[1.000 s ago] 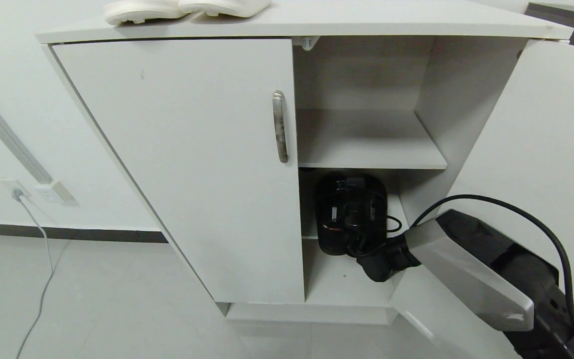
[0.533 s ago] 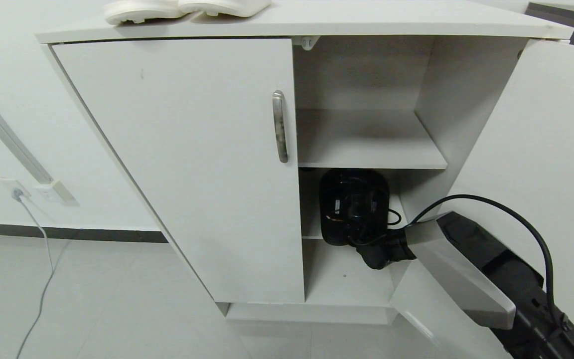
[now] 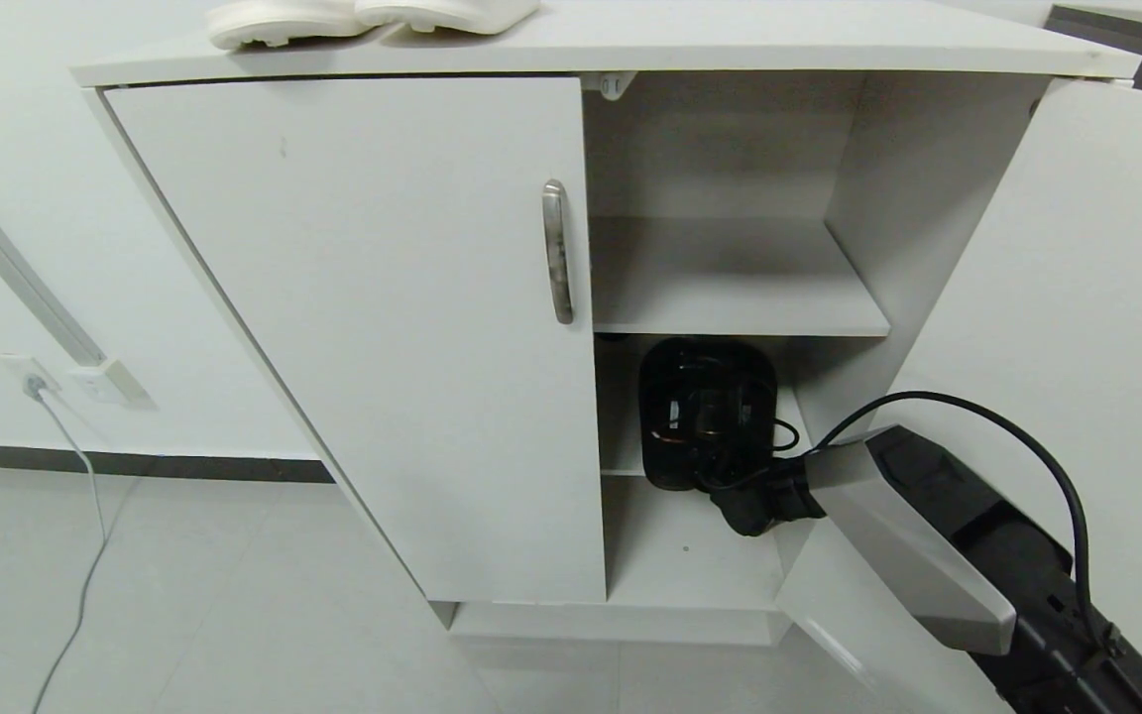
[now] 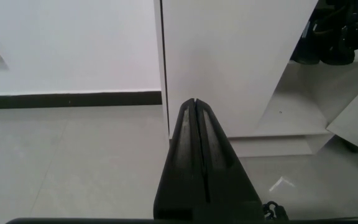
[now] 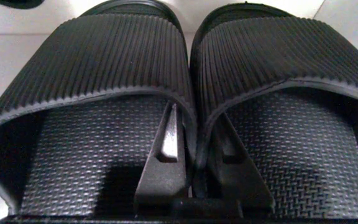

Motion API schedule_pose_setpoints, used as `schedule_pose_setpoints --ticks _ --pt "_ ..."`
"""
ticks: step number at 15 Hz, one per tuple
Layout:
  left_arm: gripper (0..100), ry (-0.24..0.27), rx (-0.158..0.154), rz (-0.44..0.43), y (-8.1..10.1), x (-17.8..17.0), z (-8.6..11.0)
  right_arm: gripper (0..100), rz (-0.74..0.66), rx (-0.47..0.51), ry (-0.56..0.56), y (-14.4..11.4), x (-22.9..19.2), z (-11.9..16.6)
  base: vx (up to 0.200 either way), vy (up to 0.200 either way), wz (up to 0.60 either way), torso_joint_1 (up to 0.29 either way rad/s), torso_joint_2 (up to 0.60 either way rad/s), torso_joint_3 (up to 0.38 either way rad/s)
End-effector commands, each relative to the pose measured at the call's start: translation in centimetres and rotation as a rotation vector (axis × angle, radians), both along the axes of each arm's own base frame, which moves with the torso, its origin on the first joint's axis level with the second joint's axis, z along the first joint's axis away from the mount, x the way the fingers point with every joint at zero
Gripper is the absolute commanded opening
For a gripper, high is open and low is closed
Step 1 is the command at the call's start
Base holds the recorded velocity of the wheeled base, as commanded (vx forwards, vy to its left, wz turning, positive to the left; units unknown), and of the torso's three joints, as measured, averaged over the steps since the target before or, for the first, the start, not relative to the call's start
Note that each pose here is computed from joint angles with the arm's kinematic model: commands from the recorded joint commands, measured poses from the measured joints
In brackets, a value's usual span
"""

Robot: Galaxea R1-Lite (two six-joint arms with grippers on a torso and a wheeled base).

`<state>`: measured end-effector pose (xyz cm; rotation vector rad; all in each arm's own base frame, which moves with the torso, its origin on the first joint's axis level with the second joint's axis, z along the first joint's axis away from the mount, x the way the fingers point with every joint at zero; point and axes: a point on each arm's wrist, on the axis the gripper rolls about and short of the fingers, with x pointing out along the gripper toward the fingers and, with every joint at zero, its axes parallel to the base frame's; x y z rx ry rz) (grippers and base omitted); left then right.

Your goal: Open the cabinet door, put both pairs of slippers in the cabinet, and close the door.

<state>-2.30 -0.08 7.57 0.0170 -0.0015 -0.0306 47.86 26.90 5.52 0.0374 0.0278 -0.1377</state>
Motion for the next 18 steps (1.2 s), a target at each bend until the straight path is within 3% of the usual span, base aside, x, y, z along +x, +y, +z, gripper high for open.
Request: schedule_pose_setpoints --ticks 1,10,11,15,18 --pt "0 0.000 0.000 0.000 0.0 0.0 0.0 0 -0.007 -0.001 0.002 -0.3 0.2 -0.2 0.000 0.000 0.00 0.000 0.00 0.000" --pt "0 0.001 0.000 0.000 0.0 0.0 0.0 0 -0.003 -0.009 0.010 -0.4 0.2 -0.3 0.000 0.000 0.00 0.000 0.00 0.000" --pt "0 0.001 0.000 0.000 0.0 0.0 0.0 100 -0.001 -0.008 0.007 -0.4 0.2 -0.2 0.000 0.000 0.00 0.000 0.00 0.000" --pt "0 0.001 0.000 0.000 0.0 0.0 0.0 100 0.008 -0.020 0.021 -0.5 -0.1 -0.4 0.000 0.000 0.00 0.000 0.00 0.000" --pt "0 0.001 0.001 0.000 0.0 0.0 0.0 100 0.040 -0.022 0.028 -0.5 -3.4 1.0 0.000 0.000 0.00 0.000 0.00 0.000"
